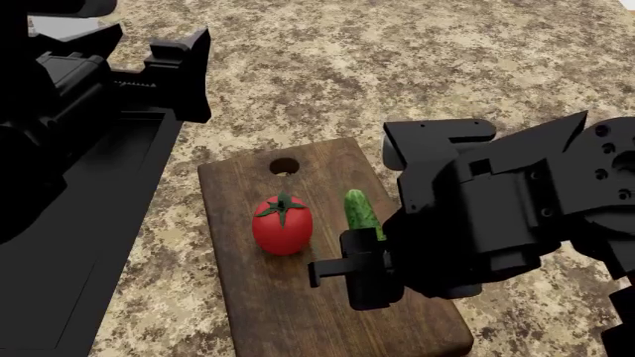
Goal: Pick the vegetables from the sink and place them on the cutting board.
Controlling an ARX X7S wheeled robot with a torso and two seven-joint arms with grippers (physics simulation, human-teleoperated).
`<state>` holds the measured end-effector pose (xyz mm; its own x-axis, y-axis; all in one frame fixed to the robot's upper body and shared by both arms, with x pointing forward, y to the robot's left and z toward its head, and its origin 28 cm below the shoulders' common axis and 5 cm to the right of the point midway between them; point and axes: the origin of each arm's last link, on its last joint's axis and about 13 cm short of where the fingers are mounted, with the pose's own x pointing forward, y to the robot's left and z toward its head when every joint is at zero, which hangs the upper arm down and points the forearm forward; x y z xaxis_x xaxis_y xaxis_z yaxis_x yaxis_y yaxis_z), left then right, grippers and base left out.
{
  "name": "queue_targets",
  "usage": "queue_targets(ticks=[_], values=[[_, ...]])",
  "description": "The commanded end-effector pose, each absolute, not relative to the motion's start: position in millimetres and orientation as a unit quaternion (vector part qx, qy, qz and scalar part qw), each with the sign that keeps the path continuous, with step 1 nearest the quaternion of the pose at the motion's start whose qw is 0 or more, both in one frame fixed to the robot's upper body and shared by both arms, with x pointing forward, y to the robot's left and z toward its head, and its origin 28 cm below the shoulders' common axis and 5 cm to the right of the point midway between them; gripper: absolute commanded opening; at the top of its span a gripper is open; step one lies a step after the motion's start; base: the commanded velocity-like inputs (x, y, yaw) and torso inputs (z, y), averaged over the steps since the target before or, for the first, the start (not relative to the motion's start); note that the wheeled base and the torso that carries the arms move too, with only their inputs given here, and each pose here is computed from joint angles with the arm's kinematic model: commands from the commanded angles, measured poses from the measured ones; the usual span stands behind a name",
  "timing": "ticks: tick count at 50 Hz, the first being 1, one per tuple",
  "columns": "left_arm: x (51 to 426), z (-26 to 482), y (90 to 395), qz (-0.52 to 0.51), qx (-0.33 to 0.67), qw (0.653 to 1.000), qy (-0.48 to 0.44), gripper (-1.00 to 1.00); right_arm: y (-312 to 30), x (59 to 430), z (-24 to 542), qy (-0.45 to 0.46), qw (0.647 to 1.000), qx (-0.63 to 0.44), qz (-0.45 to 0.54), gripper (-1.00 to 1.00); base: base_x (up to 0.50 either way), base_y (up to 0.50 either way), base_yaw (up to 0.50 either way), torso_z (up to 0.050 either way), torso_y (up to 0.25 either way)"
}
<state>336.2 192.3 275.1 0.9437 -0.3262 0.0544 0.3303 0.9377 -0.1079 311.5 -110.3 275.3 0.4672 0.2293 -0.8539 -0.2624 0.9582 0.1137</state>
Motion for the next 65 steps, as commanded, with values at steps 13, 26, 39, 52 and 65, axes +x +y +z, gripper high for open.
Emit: queue_targets(ticks=[13, 26, 39, 52, 65], values=[[335, 274, 192, -0.167, -0.056, 0.984, -0.017, 1.0, -111, 311, 262, 0.511, 0.847, -0.017, 0.145, -1.0, 0.0, 0.0, 0.0, 0.0, 0.0], [335, 274, 192, -0.167, -0.055, 0.984, -0.015, 1.0, -112, 310, 254, 0.518, 0.843, -0.018, 0.145, -1.0, 0.0, 0.0, 0.0, 0.0, 0.001], [334, 273, 192, -0.169, -0.055, 0.984, -0.014, 1.0, -112, 308, 243, 0.531, 0.834, -0.018, 0.15, -1.0, 0.0, 0.0, 0.0, 0.0, 0.0], [334, 274, 192, -0.17, -0.053, 0.984, -0.014, 1.0, -111, 308, 234, 0.542, 0.826, -0.02, 0.153, -1.0, 0.0, 0.0, 0.0, 0.0, 0.0], [333, 274, 193, -0.17, -0.055, 0.984, -0.015, 1.0, -110, 307, 248, 0.527, 0.836, -0.033, 0.15, 1.0, 0.0, 0.0, 0.0, 0.0, 0.0]])
